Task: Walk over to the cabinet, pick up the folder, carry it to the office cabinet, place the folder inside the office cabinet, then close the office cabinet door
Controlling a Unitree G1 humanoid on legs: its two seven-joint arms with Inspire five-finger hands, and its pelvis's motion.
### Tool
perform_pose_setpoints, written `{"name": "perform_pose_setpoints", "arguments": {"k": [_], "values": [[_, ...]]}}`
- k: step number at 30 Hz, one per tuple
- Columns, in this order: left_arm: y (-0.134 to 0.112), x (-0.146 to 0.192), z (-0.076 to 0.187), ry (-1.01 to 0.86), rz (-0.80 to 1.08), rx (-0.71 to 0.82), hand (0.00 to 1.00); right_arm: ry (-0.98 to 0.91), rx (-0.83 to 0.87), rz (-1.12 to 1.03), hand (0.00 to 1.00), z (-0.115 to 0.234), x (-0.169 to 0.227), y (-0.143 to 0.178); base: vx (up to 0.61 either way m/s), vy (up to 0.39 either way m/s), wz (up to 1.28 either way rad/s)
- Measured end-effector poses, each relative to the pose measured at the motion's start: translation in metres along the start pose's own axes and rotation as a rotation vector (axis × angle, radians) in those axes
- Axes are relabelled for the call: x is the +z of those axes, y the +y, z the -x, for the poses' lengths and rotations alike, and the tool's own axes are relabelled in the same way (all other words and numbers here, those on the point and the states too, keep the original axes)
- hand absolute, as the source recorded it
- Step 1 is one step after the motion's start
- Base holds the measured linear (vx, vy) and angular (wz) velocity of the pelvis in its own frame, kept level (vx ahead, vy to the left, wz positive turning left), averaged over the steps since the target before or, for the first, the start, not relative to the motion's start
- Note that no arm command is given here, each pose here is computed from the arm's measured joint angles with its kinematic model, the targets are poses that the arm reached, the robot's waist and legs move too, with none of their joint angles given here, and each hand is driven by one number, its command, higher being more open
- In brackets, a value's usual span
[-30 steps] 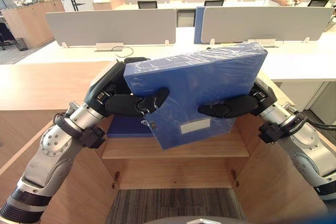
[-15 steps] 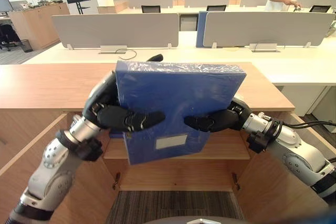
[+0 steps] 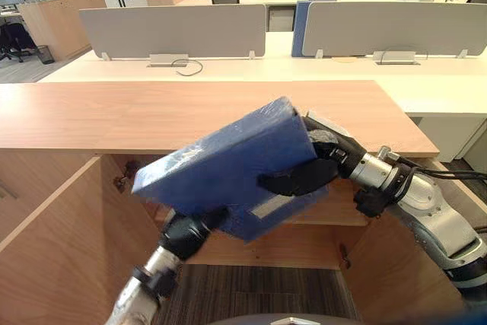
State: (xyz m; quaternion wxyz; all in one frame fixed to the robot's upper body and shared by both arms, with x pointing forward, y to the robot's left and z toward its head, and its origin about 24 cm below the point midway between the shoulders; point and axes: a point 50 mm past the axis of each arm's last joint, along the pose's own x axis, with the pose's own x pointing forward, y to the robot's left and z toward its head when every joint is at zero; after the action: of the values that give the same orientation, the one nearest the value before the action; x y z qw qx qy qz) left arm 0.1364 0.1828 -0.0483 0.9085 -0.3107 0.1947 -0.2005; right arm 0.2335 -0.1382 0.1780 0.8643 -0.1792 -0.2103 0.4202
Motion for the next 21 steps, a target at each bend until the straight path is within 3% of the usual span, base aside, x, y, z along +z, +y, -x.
{"name": "perform_pose_setpoints", "arguments": {"k": [1,3,5,8,11,17,21], "values": [[0.004,-0.008,0.002,0.037,0.005,0.024,1.0,-0.022,0.005,0.003,0.0,-0.002,0.003,0.002,0.0,0.0,0.0],[0.03,-0.063,0.023,0.303,-0.027,0.231,1.0,-0.169,0.017,0.067,0.0,-0.01,0.022,0.018,0.0,0.0,0.0],[0.046,-0.09,0.044,0.424,-0.01,0.396,1.0,-0.217,0.029,0.11,0.0,-0.012,0.027,0.027,0.0,0.002,0.07],[0.076,-0.088,0.059,0.391,0.009,0.694,1.0,-0.139,0.078,0.15,0.0,-0.011,0.012,0.045,-0.06,-0.007,0.2],[0.09,-0.093,0.087,0.458,-0.047,0.911,1.0,-0.028,0.135,0.106,0.0,-0.007,-0.012,0.065,-0.04,-0.01,0.1],[0.082,-0.122,0.126,0.56,0.01,1.1,1.0,0.202,0.209,0.095,0.0,0.013,-0.054,0.079,0.01,-0.001,0.17],[0.079,-0.126,0.126,0.554,0.022,1.141,1.0,0.299,0.267,0.089,0.0,0.02,-0.075,0.092,0.01,-0.021,0.18]]}}
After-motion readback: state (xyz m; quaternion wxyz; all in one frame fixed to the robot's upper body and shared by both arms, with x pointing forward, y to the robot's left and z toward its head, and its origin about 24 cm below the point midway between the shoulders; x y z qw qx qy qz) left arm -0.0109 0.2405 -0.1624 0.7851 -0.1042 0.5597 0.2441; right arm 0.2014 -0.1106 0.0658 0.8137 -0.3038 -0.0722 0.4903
